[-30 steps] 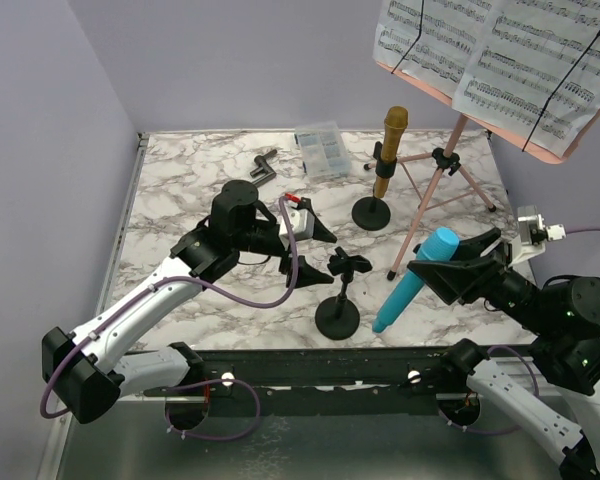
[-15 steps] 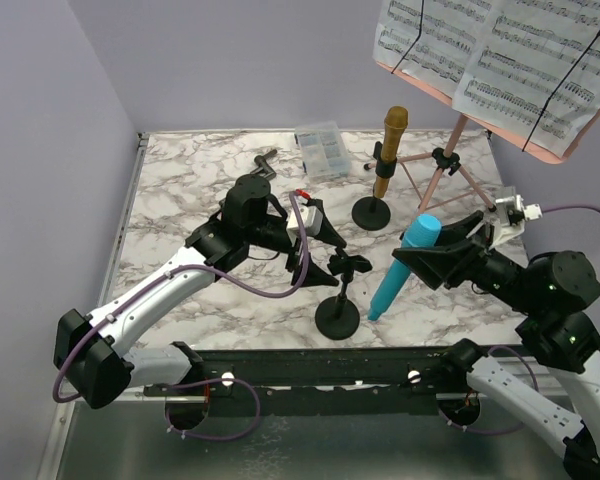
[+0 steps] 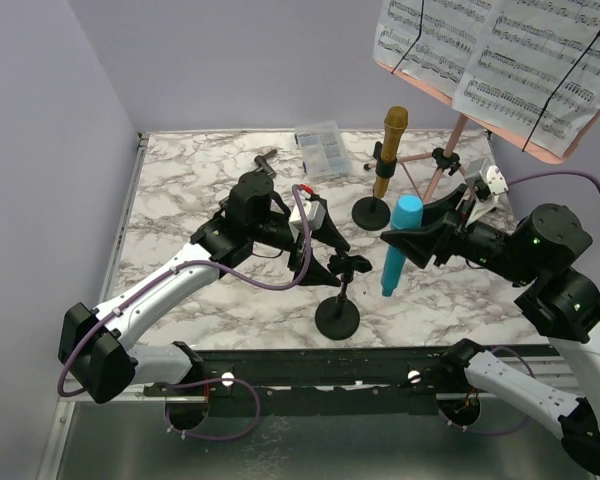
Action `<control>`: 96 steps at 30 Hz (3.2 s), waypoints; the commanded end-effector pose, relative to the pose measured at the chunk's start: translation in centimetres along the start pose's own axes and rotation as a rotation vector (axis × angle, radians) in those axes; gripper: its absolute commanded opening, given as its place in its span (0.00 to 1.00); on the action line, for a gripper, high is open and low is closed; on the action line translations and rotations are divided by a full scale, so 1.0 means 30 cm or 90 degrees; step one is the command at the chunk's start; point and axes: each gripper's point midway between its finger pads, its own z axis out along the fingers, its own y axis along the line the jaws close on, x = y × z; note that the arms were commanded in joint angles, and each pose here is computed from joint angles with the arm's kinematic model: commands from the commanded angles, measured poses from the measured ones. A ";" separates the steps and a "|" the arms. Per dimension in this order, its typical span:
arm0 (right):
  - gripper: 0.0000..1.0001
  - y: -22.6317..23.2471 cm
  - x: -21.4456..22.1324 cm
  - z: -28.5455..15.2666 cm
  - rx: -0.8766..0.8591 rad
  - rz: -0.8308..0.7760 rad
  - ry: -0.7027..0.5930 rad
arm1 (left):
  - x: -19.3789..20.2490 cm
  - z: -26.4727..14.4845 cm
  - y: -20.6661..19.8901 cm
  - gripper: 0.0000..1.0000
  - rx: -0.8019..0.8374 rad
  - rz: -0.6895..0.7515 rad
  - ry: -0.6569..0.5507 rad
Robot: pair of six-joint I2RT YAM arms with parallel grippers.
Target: Set up the instrument practice props
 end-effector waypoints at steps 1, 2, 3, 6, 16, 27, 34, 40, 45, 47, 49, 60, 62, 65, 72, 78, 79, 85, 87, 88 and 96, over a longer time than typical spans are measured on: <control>0.01 0.028 -0.002 0.000 -0.039 -0.042 0.016 | -0.037 0.002 -0.002 0.82 0.015 0.012 -0.014; 0.01 0.033 -0.005 0.003 -0.045 -0.043 0.014 | -0.038 0.002 0.001 0.81 0.012 0.010 -0.013; 0.01 0.036 -0.002 0.007 -0.052 -0.042 0.015 | -0.037 0.003 0.002 0.80 0.011 0.005 -0.013; 0.01 0.052 -0.003 0.015 -0.075 -0.046 0.016 | -0.042 0.006 0.008 0.76 0.010 -0.009 -0.013; 0.01 0.071 -0.005 0.025 -0.102 -0.055 0.014 | -0.027 0.007 0.023 0.42 -0.007 -0.023 -0.009; 0.01 0.109 -0.039 0.029 -0.144 -0.063 -0.002 | -0.014 -0.003 0.044 0.00 -0.049 -0.017 -0.005; 0.01 0.082 -0.054 0.069 -0.133 -0.082 -0.007 | -0.020 -0.003 0.024 0.00 -0.030 -0.020 -0.008; 0.01 0.074 -0.059 0.058 -0.118 -0.086 -0.011 | -0.048 -0.011 0.002 0.88 -0.031 -0.014 -0.023; 0.01 0.078 -0.056 0.062 -0.123 -0.080 -0.007 | -0.054 -0.006 -0.001 0.88 -0.019 -0.023 -0.027; 0.01 0.080 -0.060 0.064 -0.126 -0.079 -0.009 | -0.059 -0.007 -0.001 0.88 -0.019 -0.022 -0.028; 0.01 0.085 -0.063 0.066 -0.133 -0.078 -0.009 | -0.060 -0.005 -0.006 0.86 -0.015 -0.041 -0.028; 0.00 0.098 -0.098 0.057 -0.137 -0.087 -0.029 | -0.028 -0.001 0.016 0.02 -0.027 -0.074 -0.005; 0.01 0.096 -0.097 0.060 -0.137 -0.087 -0.027 | -0.026 -0.002 0.018 0.00 -0.028 -0.061 -0.004; 0.01 0.099 -0.094 0.068 -0.145 -0.087 -0.027 | -0.029 -0.005 0.019 0.00 -0.033 -0.058 -0.004; 0.01 0.115 -0.052 0.112 -0.194 -0.065 -0.026 | -0.028 -0.004 0.025 0.00 -0.036 -0.065 -0.001; 0.01 0.112 0.012 0.125 -0.218 -0.094 -0.023 | -0.028 -0.002 0.021 0.00 -0.032 -0.068 -0.001; 0.01 0.114 0.017 0.123 -0.222 -0.098 -0.023 | -0.029 -0.002 0.020 0.00 -0.031 -0.069 -0.001; 0.01 0.120 0.049 0.144 -0.249 -0.099 -0.014 | -0.031 0.001 0.022 0.00 -0.027 -0.075 -0.001; 0.01 0.117 0.057 0.153 -0.253 -0.096 -0.009 | -0.033 -0.001 0.022 0.00 -0.028 -0.073 -0.002; 0.00 0.120 0.058 0.155 -0.258 -0.094 -0.008 | -0.032 -0.001 0.022 0.04 -0.031 -0.072 -0.001; 0.29 0.128 0.056 0.145 -0.256 -0.068 -0.006 | -0.032 -0.018 0.004 0.99 -0.046 -0.050 -0.006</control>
